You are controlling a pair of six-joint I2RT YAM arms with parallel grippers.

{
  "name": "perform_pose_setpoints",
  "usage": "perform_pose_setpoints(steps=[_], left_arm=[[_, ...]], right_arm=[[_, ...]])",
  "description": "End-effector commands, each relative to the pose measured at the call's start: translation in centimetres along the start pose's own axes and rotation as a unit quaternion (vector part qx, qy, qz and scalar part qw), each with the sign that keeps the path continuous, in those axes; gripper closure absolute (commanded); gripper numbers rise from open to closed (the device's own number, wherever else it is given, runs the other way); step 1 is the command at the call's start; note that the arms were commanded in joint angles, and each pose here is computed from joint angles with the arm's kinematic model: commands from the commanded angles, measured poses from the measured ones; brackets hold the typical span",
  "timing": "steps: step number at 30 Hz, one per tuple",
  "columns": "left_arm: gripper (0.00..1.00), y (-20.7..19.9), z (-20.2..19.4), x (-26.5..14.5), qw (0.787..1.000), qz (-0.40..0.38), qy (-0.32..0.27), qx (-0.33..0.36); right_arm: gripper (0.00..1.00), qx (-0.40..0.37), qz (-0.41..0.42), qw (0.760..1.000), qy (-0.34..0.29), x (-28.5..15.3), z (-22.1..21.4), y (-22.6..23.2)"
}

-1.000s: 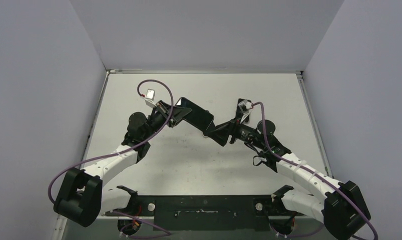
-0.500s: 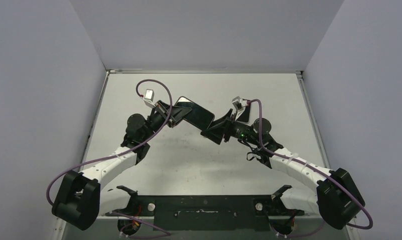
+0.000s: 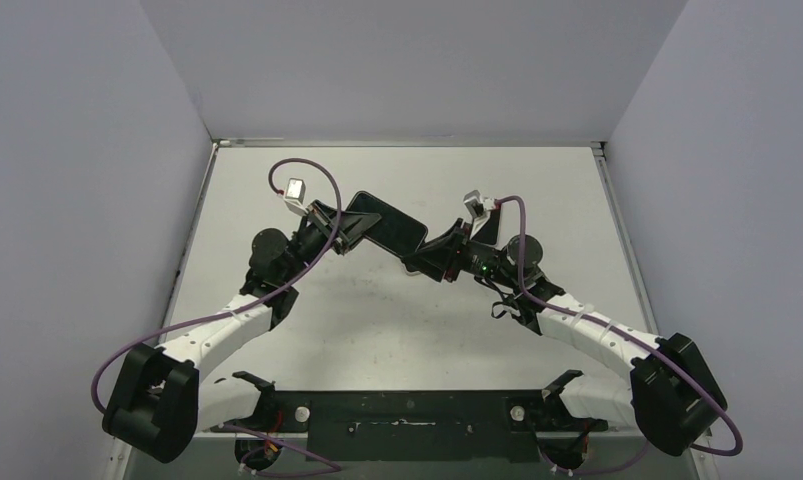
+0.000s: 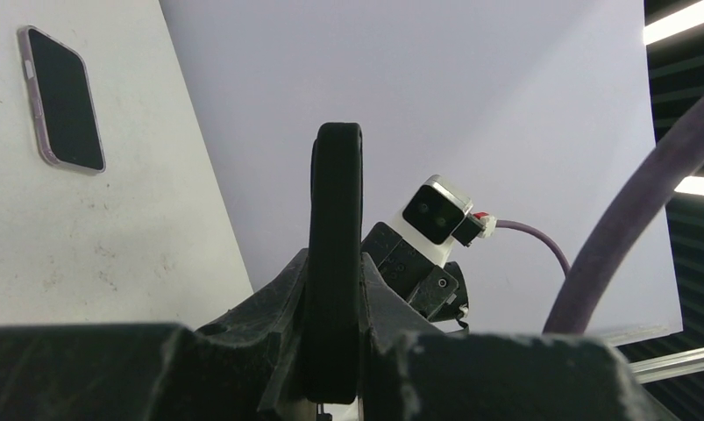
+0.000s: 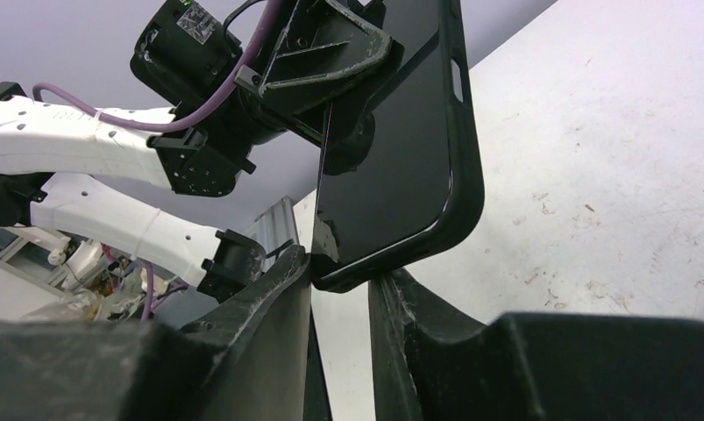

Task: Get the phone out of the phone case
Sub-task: Remove the phone case from the phone.

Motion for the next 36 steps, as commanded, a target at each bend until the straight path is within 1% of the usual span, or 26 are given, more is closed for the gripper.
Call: perform_pose_setpoints(steps=[1,3,6,10,14,19,23,24,25,27,29,31,32,36], left_arm=[[1.00,-3.0,0.2,0.3,0.999,-0.044,0.008,0.008],[1.00,-3.0,0.2,0.4,0.999,-0.039,0.017,0.006],[1.00,-2.9,0.0,0.4,0.999,-0.036,0.030,-0.013],[1.00,-3.3,-0.3,0.6,0.997,-0.041,0.061,-0.025],[1.00,-3.8,-0.5,0.7,0.995,-0.046,0.090,-0.027],[1.00,-4.2,-0.6,0.7,0.992,-0.053,0.109,-0.022],[1.00,-3.9,0.2,0.3,0.992,-0.051,0.119,0.007],[1.00,-3.8,0.7,0.1,0.991,-0.051,0.121,0.020],[1.00,-3.7,1.2,-0.1,0.991,-0.051,0.122,0.035],[1.00,-3.5,2.4,-0.6,0.988,-0.048,0.130,0.070],[1.00,-3.4,3.1,-0.8,0.983,-0.043,0.144,0.109],[1.00,-3.3,3.6,-0.8,0.973,-0.039,0.168,0.153],[1.00,-3.2,3.8,-0.7,0.965,-0.037,0.183,0.185],[1.00,-2.9,4.0,-0.6,0.941,-0.035,0.237,0.240]], right_arm=[[0.83,-0.084,0.033,0.996,-0.024,0.6,1.4,0.6],[0.91,-0.110,0.027,0.993,-0.016,0.6,1.3,0.3],[1.00,-0.168,0.027,0.985,-0.008,0.6,1.2,-0.2],[1.00,-0.230,0.017,0.973,-0.002,0.8,1.5,-0.9],[1.00,-0.272,0.009,0.962,0.006,1.3,2.1,-1.4],[1.00,-0.293,-0.008,0.956,0.019,1.9,2.0,-2.7],[1.00,-0.292,-0.014,0.956,0.035,1.5,1.8,-2.8],[0.96,-0.291,-0.016,0.956,0.036,1.2,1.8,-2.7],[0.89,-0.288,-0.020,0.957,0.038,0.7,1.7,-2.6],[0.70,-0.281,-0.026,0.958,0.046,-0.1,1.6,-2.4],[0.57,-0.277,-0.027,0.958,0.068,-1.0,1.3,-2.0],[0.50,-0.274,-0.018,0.957,0.091,-1.5,1.1,-1.4],[0.47,-0.273,-0.012,0.957,0.097,-1.7,1.1,-1.0],[0.35,-0.278,0.024,0.954,0.112,-2.0,1.7,0.5]])
Point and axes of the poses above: each gripper's point midway between its finger pads, its own x axis out along the fingers, its own y axis along the line the jaws close on, z = x × y, the point moved 9 cm from there along -x, back along the fingers
